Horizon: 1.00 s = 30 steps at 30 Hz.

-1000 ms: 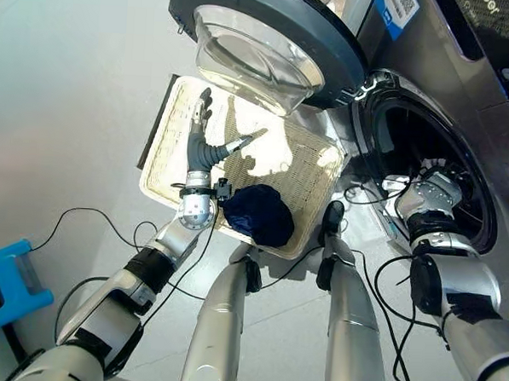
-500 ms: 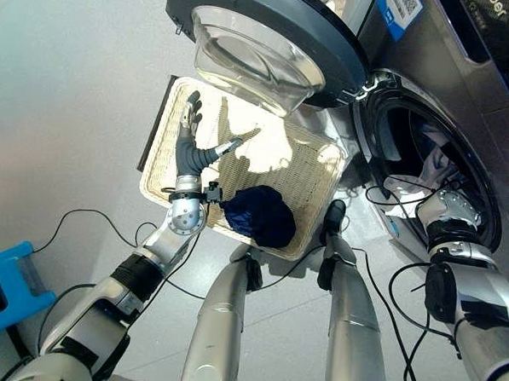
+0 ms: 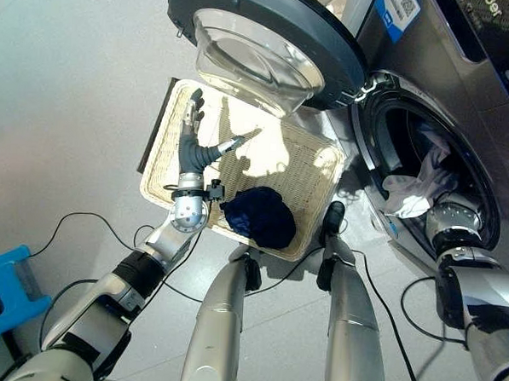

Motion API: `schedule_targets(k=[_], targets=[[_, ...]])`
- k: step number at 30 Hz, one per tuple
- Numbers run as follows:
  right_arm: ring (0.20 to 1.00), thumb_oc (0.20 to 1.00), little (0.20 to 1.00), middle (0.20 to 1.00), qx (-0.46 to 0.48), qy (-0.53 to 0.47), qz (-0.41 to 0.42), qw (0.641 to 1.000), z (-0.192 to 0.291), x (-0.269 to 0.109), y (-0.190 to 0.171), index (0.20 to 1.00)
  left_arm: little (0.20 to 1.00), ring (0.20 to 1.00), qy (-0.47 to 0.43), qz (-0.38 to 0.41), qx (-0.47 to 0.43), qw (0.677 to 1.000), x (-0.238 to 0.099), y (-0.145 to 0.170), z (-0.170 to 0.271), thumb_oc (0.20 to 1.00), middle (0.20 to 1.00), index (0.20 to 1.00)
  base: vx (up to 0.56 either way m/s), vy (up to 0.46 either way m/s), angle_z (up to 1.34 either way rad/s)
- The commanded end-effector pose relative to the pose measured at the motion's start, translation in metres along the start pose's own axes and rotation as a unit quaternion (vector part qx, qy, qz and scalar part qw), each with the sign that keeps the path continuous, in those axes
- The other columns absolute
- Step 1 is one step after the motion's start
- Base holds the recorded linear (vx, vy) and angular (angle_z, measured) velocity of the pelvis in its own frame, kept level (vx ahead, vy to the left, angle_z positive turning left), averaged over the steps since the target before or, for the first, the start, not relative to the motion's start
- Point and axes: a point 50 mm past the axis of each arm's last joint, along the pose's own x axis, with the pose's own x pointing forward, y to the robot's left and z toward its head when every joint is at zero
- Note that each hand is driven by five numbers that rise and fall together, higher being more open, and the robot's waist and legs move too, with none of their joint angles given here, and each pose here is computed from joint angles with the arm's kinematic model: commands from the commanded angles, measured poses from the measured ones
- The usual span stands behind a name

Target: Put the clothes into the washing machine.

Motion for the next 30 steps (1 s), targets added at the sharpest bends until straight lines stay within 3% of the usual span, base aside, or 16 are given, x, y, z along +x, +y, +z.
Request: schedule_targets(k=[1,8,11,14,16,17,20,21,29,30], targets=[[1.000,1.000,1.000,1.000,-0.095,-0.043,0.014,0.994,0.053,0.020,0.026,1.000,1.000,1.000,-0.035,0.019,-0.012,0.999,0.005,0.003,0.010,1.000,1.000,1.000,0.00,0.000,0.00],[1.000,1.000,1.000,1.000,-0.205,0.024,-0.026,0.978,0.034,0.019,0.017,1.000,1.000,1.000,-0.046,0.002,0.006,0.999,0.004,0.000,0.011,1.000,1.000,1.000,0.00,0.000,0.00],[1.000,1.000,1.000,1.000,-0.258,0.040,-0.034,0.965,0.029,0.019,0.011,1.000,1.000,1.000,-0.062,-0.027,0.052,0.996,0.003,-0.006,0.011,1.000,1.000,1.000,0.00,0.000,0.00],[1.000,1.000,1.000,1.000,-0.311,0.054,-0.038,0.948,0.027,0.020,0.005,1.000,1.000,1.000,-0.093,-0.082,0.153,0.980,0.004,-0.009,0.007,1.000,1.000,1.000,0.01,0.026,0.00],[1.000,1.000,1.000,1.000,-0.342,0.050,-0.029,0.938,0.025,0.020,0.003,1.000,1.000,1.000,-0.106,-0.119,0.226,0.961,0.007,-0.009,0.004,1.000,1.000,1.000,0.01,0.062,-0.01],[1.000,1.000,1.000,1.000,-0.371,0.040,-0.012,0.928,0.025,0.020,0.005,1.000,1.000,1.000,-0.100,-0.165,0.300,0.934,0.012,-0.004,-0.004,1.000,1.000,1.000,0.01,0.080,-0.01],[1.000,1.000,1.000,1.000,-0.380,0.039,0.002,0.924,0.025,0.019,0.006,1.000,1.000,1.000,-0.094,-0.199,0.354,0.909,0.015,0.002,-0.011,1.000,1.000,1.000,0.01,0.084,-0.04],[1.000,1.000,1.000,1.000,-0.384,0.037,0.033,0.922,0.020,0.017,0.009,1.000,1.000,1.000,-0.074,-0.256,0.435,0.860,0.014,0.016,-0.025,1.000,1.000,1.000,0.02,0.154,-0.06],[1.000,1.000,1.000,1.000,-0.371,0.022,0.085,0.924,0.007,0.009,0.012,1.000,1.000,1.000,0.005,-0.368,0.522,0.769,0.003,0.031,-0.057,1.000,1.000,1.000,0.01,0.107,-0.08],[1.000,1.000,1.000,1.000,-0.375,0.023,0.111,0.920,-0.001,0.004,0.020,1.000,1.000,1.000,0.029,-0.401,0.542,0.738,-0.003,0.034,-0.068,1.000,1.000,1.000,0.05,0.102,-0.17]])
